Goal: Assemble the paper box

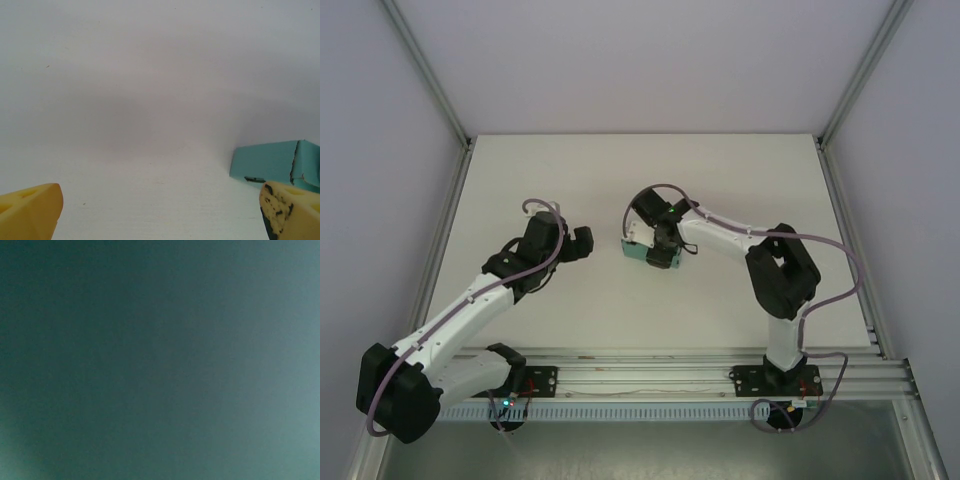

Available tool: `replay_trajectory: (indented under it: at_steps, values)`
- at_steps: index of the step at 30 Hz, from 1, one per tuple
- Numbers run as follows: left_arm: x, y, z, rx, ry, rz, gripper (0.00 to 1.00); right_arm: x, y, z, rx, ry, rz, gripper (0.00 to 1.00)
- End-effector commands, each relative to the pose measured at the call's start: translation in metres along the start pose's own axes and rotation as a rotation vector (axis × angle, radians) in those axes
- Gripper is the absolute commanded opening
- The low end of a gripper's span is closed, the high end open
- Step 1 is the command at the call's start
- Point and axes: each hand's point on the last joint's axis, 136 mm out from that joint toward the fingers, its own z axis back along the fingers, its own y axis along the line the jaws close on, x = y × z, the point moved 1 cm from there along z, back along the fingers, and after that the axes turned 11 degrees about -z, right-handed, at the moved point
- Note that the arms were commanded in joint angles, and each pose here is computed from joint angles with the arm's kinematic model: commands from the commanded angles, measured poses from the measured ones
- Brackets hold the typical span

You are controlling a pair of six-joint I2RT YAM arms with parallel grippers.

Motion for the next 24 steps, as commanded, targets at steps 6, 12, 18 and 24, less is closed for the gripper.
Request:
replay_trajectory:
  at_steps: [6, 12, 18, 24]
  values:
    - [-0.006, 0.011, 0.002, 0.039, 0.004, 0.018, 1.00, 0.012, -0.037, 0.004, -0.299, -0.035, -0.022, 0.48]
    - [-0.010, 0.013, 0.002, 0.042, 0.008, 0.026, 1.00, 0.017, -0.052, 0.001, -0.512, -0.055, -0.006, 0.48]
    - [-0.012, 0.014, 0.003, 0.041, 0.010, 0.031, 1.00, 0.011, -0.040, -0.014, -0.566, -0.082, 0.010, 0.53]
    - [-0.011, 0.015, 0.006, 0.037, -0.004, 0.042, 1.00, -0.005, -0.019, -0.023, -0.519, -0.047, 0.039, 0.87]
